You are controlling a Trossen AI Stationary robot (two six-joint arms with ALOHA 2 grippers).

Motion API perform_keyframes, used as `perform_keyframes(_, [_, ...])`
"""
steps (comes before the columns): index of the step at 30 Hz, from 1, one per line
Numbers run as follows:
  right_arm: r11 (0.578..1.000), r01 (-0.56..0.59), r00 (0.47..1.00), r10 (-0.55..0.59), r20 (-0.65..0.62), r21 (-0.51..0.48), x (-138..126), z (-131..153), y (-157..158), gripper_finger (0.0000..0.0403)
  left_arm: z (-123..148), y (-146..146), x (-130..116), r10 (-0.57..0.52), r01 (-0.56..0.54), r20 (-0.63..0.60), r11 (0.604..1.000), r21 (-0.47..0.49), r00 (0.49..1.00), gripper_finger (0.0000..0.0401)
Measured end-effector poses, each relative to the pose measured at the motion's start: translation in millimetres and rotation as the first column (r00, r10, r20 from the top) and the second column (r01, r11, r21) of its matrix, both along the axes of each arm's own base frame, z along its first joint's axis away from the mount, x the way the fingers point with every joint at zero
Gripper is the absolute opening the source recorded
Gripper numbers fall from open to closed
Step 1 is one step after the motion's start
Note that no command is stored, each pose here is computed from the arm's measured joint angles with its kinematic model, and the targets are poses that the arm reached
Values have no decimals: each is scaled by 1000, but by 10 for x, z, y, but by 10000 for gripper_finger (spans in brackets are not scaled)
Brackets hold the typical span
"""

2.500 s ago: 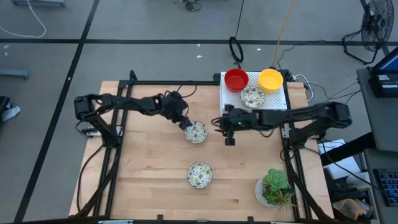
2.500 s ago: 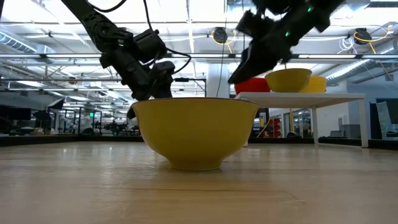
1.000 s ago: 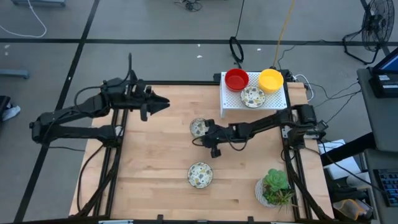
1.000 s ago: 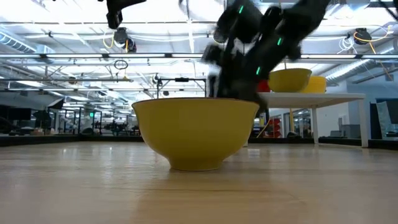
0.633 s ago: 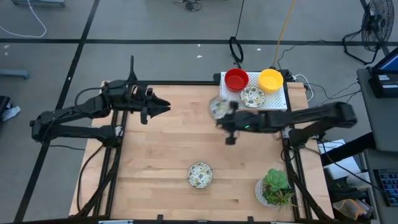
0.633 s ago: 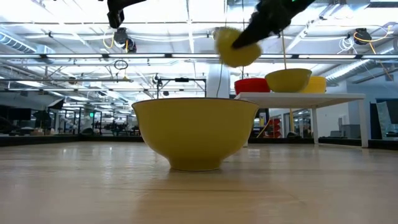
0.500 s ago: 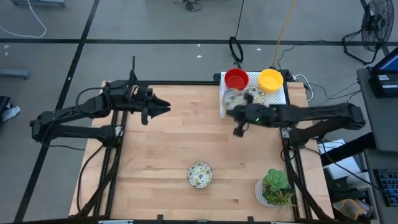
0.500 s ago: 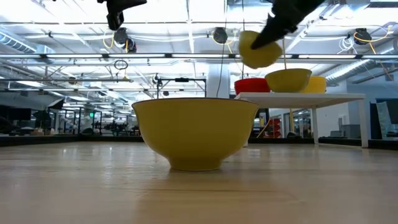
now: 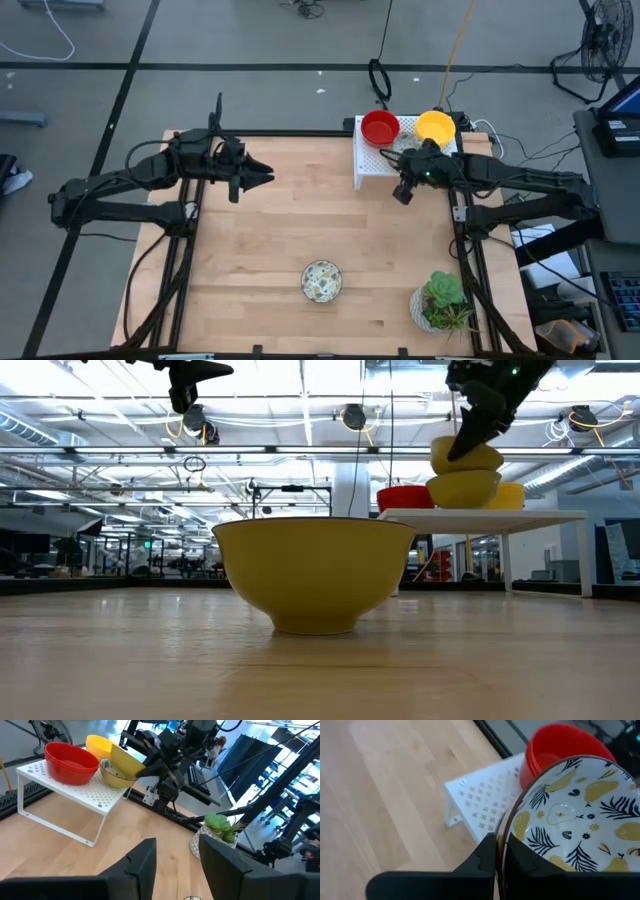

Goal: Pick & Place Mini bowls
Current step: Stack the white patterned bowl on top of the white patterned bowl on the shelf

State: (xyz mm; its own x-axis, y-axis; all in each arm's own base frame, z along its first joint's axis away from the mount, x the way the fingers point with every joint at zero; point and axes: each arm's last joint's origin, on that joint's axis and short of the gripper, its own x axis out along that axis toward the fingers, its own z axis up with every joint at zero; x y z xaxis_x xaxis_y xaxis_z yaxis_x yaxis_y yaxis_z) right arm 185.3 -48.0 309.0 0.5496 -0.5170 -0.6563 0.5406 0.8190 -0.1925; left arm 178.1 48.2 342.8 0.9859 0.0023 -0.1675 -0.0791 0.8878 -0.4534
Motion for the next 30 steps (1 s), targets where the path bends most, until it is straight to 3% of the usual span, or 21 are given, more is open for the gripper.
perform_keyframes(8, [1000,29,998,-29,-53,2,61,-78,-89,11,0,0,0,-1,1,0,1000,9,1000,149])
perform_keyframes(20, [1000,7,998,-9,-58,-30,96,-75,-112,82,-9,0,-2,-1,1,-9,1000,3,1000,149])
perform_keyframes(27, [991,-49,996,58,71,-121,103,100,-91,121,-36,-2,-7,-5,6,-37,1000,15,999,150])
perform_keyframes(30, [985,-153,975,164,152,-81,146,153,-24,130,-97,-3,10,-14,14,-91,1000,-4,996,150])
